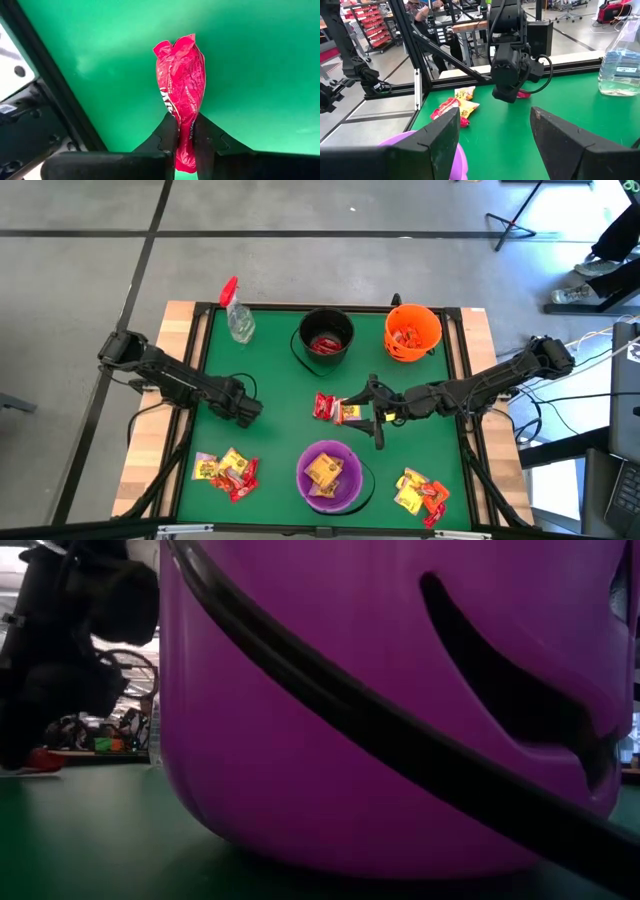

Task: Organize candy in baskets
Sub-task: Put the red candy pack into the black bucket

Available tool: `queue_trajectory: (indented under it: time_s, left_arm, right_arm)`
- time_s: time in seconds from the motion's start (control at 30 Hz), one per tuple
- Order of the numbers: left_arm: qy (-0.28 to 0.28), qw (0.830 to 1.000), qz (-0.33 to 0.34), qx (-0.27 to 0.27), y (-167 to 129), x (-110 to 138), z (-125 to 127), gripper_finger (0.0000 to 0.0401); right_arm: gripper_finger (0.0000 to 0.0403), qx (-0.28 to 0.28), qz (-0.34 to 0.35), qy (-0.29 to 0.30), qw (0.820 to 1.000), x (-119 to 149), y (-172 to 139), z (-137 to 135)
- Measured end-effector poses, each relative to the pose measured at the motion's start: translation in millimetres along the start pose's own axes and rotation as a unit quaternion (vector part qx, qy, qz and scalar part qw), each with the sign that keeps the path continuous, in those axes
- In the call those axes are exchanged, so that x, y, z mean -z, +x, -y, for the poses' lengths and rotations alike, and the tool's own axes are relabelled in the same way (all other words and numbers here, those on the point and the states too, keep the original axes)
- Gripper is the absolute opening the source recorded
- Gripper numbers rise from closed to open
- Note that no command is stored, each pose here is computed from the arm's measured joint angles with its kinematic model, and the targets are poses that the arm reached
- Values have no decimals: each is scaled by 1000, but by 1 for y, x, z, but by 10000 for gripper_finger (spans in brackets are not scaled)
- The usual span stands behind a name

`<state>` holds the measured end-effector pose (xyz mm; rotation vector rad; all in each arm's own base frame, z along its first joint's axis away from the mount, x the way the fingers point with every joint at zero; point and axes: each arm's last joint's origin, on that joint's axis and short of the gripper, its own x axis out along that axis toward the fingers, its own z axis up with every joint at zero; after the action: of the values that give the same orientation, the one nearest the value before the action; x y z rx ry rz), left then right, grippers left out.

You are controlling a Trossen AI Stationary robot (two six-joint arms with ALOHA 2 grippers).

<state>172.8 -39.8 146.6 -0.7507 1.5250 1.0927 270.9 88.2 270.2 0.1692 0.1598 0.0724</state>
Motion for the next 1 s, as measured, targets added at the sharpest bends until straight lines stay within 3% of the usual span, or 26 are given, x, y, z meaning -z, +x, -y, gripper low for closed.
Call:
queue_trajectory:
  time_s: [0.2,0.33,0.57,0.73,0.83,1.0]
  left_arm:
    - [28,998,35,41,-23,-4,14,27]
    - [70,989,108,73,-49,-11,25,27]
    - [114,954,264,90,-100,-30,36,28]
    - [129,917,373,62,-129,-53,37,28]
    - [136,897,416,55,-140,-68,38,28]
    - [132,875,456,94,-152,-104,40,28]
  right_arm:
    - [240,1,0,0,1000,0,0,0]
    - [240,2,1,0,1000,0,0,0]
    - [240,2,11,-3,1000,-2,0,0]
    - [240,2,13,-2,1000,-2,0,0]
    - [240,1,13,-2,1000,-3,0,0]
    - [240,1,14,-2,1000,-3,0,0]
